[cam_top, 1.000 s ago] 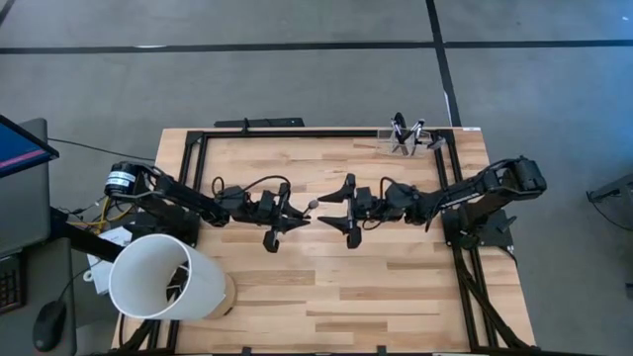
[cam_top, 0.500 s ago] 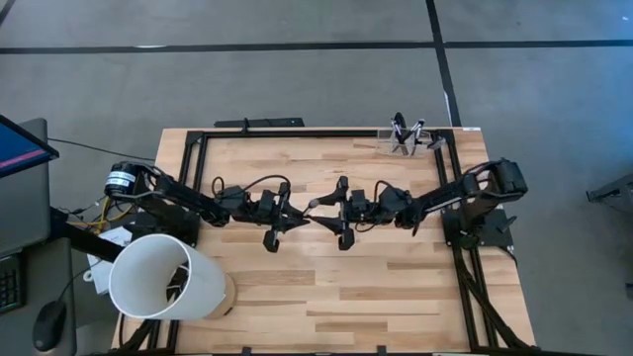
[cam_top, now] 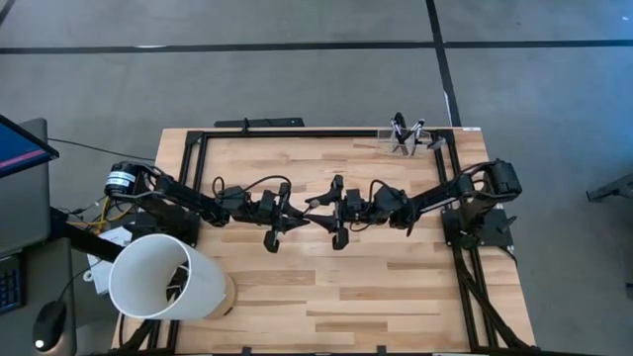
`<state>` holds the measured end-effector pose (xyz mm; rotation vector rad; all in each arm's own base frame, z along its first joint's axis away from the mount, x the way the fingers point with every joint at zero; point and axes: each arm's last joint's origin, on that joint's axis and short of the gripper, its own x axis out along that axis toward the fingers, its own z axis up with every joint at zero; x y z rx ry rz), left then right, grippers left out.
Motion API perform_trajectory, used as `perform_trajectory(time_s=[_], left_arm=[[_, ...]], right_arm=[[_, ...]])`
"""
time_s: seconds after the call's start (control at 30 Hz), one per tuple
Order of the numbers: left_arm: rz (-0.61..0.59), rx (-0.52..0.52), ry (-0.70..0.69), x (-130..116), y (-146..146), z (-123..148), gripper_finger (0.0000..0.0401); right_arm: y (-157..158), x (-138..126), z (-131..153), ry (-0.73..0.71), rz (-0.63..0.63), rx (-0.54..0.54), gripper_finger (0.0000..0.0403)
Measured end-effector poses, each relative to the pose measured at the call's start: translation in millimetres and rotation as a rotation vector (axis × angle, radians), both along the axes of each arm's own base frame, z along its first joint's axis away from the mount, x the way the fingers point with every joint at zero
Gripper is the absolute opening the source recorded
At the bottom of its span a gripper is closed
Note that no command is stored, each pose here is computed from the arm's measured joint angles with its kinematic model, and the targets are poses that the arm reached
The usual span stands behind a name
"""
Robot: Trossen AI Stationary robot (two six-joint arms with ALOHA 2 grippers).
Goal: Put items in baskets/containers
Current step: Put the powder brush into the right section of the transparent organizer
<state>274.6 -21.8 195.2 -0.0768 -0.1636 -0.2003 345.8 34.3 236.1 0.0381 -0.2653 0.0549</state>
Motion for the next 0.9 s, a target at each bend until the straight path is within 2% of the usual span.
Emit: perform_trajectory(time_s=[0.13, 0.27, 0.63, 0.8, 0.9], left_arm=[[0.000, 0.000, 0.000, 0.0, 0.0, 0.0, 0.0055], [0.000, 0.000, 0.003, 0.0, 0.0, -0.2, 0.0040], [-0.002, 0.001, 0.008, 0.1, 0.0, -0.8, 0.0047], [-0.003, 0.002, 0.011, 0.2, -0.1, -1.1, 0.0040], [0.000, 0.002, 0.017, 0.3, 0.0, -1.6, 0.0046]], right_arm=[[0.1, 0.5, -1.4, 0.008, -0.001, -0.007, 0.0151], [1.1, 0.4, -1.3, 0.005, -0.007, -0.041, 0.0122], [2.8, 0.1, -1.2, 0.001, -0.010, -0.076, 0.0031], [2.8, 0.1, -1.3, 0.002, -0.010, -0.077, 0.0031], [2.8, 0.1, -1.6, 0.004, -0.010, -0.078, 0.0048]])
